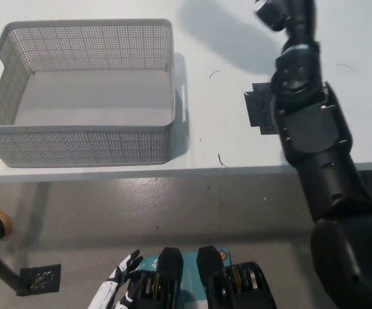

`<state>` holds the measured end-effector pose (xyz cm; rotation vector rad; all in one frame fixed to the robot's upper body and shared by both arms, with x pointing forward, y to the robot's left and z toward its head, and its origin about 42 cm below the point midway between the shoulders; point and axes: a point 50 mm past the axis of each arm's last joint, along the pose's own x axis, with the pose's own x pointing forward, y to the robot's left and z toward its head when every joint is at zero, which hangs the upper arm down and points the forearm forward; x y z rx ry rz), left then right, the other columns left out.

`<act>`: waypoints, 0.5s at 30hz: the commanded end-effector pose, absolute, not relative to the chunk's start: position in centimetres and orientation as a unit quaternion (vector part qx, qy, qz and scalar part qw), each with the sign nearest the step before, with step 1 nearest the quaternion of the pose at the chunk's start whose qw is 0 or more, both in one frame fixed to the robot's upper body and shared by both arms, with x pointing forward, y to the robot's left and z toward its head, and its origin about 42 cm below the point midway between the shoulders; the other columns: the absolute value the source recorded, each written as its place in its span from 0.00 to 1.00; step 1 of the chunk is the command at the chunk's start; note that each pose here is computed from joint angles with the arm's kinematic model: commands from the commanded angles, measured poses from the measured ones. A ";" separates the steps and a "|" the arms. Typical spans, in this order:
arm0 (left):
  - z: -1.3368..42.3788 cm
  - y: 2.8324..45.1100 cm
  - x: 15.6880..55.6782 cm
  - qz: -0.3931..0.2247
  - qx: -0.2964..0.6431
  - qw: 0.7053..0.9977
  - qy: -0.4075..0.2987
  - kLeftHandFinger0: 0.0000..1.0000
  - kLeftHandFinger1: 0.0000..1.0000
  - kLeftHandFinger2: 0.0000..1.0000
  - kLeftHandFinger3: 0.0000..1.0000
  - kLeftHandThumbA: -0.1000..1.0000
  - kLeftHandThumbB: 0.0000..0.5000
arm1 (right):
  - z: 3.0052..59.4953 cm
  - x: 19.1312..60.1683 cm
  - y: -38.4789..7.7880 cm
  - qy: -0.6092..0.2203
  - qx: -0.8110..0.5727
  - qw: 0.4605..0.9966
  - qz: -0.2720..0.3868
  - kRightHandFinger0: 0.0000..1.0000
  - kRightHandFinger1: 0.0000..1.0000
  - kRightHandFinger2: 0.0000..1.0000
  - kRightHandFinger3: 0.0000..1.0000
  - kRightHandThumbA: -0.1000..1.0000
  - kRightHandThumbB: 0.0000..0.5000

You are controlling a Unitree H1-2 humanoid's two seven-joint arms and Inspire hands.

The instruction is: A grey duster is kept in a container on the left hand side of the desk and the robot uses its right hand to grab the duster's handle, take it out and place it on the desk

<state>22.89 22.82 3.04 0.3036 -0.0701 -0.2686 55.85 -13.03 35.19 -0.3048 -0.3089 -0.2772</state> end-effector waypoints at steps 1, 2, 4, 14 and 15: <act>3.3 23.1 21.8 -0.128 0.160 0.977 -0.056 1.00 1.00 1.00 1.00 0.94 0.38 | 38.5 55.5 -14.9 -0.204 -0.089 0.962 -0.161 0.00 0.00 0.21 0.33 0.37 0.00; 3.3 23.3 21.5 -0.125 0.160 0.978 -0.054 1.00 1.00 1.00 1.00 0.93 0.38 | 38.0 55.5 -15.3 -0.203 -0.099 0.961 -0.159 0.00 0.00 0.17 0.28 0.33 0.00; 3.1 23.8 21.0 -0.119 0.159 0.979 -0.049 1.00 1.00 1.00 1.00 0.92 0.38 | 36.8 55.4 -15.9 -0.201 -0.127 0.960 -0.151 0.00 0.00 0.14 0.23 0.27 0.00; 3.0 25.4 18.3 -0.094 0.164 0.981 -0.033 1.00 1.00 1.00 1.00 0.92 0.43 | 28.7 54.5 -24.5 -0.118 -0.390 0.909 -0.092 0.00 0.09 0.45 0.32 0.10 0.04; 3.0 25.5 18.2 -0.091 0.163 0.982 -0.032 1.00 1.00 1.00 1.00 0.92 0.44 | 28.2 54.4 -25.2 -0.108 -0.409 0.901 -0.090 0.00 0.09 0.46 0.33 0.10 0.03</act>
